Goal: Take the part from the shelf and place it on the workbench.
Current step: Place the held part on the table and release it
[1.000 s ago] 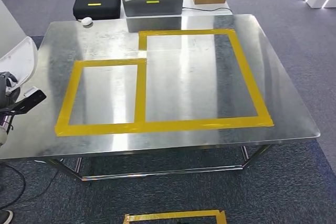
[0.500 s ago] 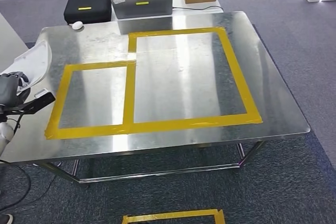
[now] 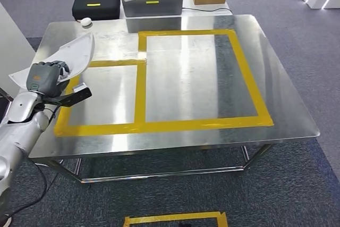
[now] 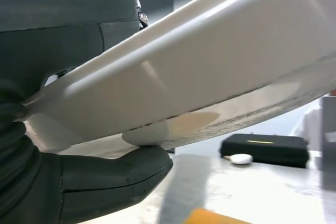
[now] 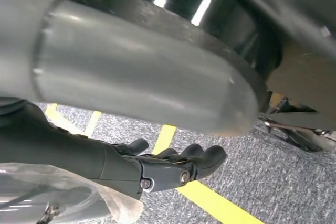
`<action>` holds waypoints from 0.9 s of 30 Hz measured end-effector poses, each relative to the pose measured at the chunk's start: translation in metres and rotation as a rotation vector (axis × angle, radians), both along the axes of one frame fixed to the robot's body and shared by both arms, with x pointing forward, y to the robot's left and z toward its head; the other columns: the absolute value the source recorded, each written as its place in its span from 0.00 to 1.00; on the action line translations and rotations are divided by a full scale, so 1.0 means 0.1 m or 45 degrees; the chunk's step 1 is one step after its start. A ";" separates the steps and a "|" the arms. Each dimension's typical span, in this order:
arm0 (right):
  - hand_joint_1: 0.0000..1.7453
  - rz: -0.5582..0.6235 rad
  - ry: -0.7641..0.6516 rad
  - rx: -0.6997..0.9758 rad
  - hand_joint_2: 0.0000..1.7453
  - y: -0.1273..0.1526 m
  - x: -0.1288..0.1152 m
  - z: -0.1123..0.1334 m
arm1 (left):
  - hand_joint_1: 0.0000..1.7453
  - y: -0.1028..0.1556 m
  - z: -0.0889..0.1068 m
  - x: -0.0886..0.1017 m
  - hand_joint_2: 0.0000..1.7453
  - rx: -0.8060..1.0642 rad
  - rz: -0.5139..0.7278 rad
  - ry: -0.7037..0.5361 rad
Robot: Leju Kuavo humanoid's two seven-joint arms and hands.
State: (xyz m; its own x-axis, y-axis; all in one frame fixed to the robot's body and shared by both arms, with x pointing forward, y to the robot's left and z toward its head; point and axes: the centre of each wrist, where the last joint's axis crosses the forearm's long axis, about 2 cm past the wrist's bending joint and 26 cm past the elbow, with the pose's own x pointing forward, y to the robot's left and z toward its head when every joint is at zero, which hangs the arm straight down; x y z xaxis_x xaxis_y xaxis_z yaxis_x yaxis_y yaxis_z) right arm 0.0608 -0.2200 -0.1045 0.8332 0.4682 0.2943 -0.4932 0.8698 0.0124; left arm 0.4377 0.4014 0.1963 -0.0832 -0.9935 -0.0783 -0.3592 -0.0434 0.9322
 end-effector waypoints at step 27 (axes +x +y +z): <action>0.00 0.008 -0.003 -0.005 0.00 0.00 -0.01 0.00 | 0.00 -0.60 -0.08 0.04 0.00 -0.191 -0.241 -0.060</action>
